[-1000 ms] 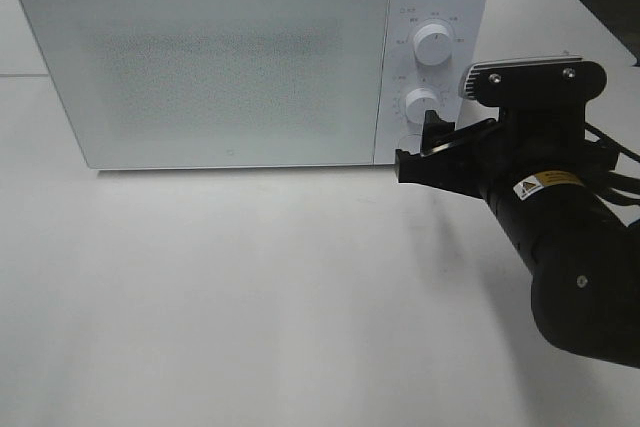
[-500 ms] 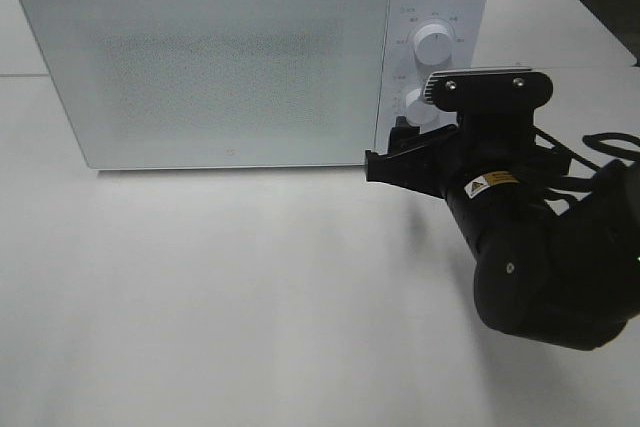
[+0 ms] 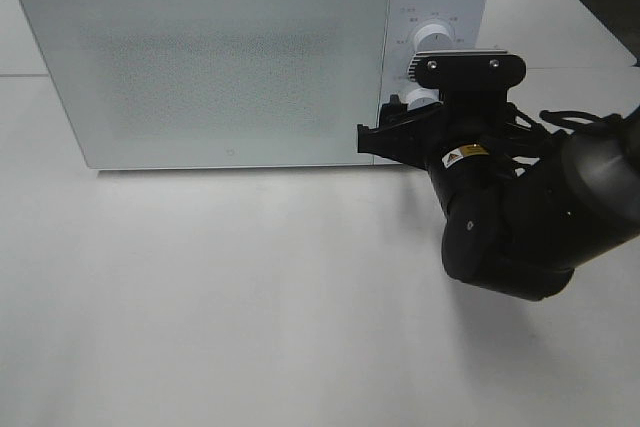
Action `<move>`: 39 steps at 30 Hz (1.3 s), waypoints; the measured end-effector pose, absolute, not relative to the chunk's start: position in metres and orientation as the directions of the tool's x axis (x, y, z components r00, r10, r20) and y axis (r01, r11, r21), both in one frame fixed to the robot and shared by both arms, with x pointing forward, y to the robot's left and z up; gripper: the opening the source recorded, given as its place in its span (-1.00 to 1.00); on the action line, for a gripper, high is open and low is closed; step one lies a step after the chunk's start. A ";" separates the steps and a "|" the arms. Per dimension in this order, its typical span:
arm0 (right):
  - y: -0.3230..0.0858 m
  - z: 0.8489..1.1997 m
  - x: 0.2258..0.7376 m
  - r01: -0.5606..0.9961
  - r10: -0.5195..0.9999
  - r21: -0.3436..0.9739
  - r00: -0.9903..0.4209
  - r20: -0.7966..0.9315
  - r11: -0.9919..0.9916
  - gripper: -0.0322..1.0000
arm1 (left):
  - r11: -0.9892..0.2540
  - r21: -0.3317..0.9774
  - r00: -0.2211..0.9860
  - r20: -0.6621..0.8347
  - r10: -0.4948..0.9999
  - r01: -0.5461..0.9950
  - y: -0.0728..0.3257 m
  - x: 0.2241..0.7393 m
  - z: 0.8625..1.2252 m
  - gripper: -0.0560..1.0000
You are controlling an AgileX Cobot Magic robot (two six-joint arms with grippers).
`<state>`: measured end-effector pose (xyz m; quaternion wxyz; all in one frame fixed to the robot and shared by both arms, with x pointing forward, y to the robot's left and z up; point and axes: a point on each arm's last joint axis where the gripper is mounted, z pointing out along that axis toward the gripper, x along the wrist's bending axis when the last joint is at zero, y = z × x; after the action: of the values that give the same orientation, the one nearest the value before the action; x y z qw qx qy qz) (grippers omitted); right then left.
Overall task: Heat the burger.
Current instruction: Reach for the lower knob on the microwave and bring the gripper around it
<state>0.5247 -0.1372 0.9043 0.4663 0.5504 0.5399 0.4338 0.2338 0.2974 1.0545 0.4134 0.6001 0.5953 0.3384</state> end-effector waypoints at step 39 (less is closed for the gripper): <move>-0.132 0.884 0.562 0.198 0.999 0.979 0.028 -0.043 0.037 0.37 | 0.051 0.899 0.062 -0.086 0.994 0.435 0.297 0.234 1.054 0.98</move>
<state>0.5620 -0.1317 0.8835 0.4658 0.5450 0.5490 0.4295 0.2338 0.2974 1.0545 0.4134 0.6001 0.5953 0.3384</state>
